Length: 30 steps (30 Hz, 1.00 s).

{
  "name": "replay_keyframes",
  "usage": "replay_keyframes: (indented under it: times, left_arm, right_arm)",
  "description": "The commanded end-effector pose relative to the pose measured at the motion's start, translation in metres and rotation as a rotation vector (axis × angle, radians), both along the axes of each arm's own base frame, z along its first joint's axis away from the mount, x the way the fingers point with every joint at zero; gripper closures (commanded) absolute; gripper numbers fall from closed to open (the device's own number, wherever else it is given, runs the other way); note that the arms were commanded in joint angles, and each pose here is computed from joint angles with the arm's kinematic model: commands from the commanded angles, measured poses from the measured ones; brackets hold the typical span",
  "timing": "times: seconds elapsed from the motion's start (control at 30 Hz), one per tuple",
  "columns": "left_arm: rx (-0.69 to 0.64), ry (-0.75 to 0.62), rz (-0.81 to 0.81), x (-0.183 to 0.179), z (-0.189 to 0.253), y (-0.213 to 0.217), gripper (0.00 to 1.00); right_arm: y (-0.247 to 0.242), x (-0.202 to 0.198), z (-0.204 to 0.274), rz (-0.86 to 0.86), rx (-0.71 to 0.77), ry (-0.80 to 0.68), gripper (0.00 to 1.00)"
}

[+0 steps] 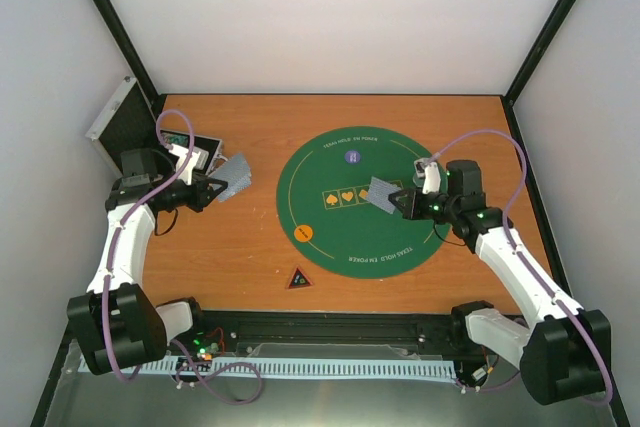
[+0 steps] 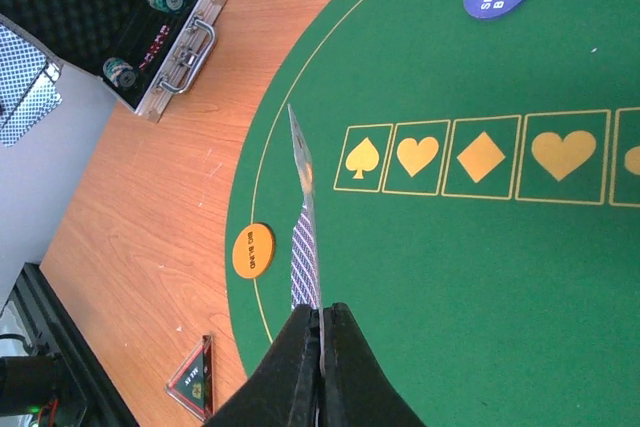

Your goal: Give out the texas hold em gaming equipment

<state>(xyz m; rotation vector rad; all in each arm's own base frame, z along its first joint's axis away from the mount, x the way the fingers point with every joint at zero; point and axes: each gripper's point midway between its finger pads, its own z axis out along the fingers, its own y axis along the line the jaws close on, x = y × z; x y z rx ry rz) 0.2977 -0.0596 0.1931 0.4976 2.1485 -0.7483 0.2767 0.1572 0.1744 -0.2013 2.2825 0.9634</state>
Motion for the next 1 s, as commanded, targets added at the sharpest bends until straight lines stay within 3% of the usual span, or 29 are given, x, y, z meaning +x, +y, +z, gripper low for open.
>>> replay_keyframes:
  times: [0.0,0.97]
  left_arm:
    - [-0.012,-0.034,-0.004,0.003,0.008,0.000,1.00]
    - [-0.019,-0.017,-0.007,0.005,0.005,0.000,0.99]
  right_arm:
    - [0.004,0.006,0.013,0.010,0.036,-0.027,0.97]
    - [0.012,0.001,-0.007,0.064,0.041,0.030,0.97]
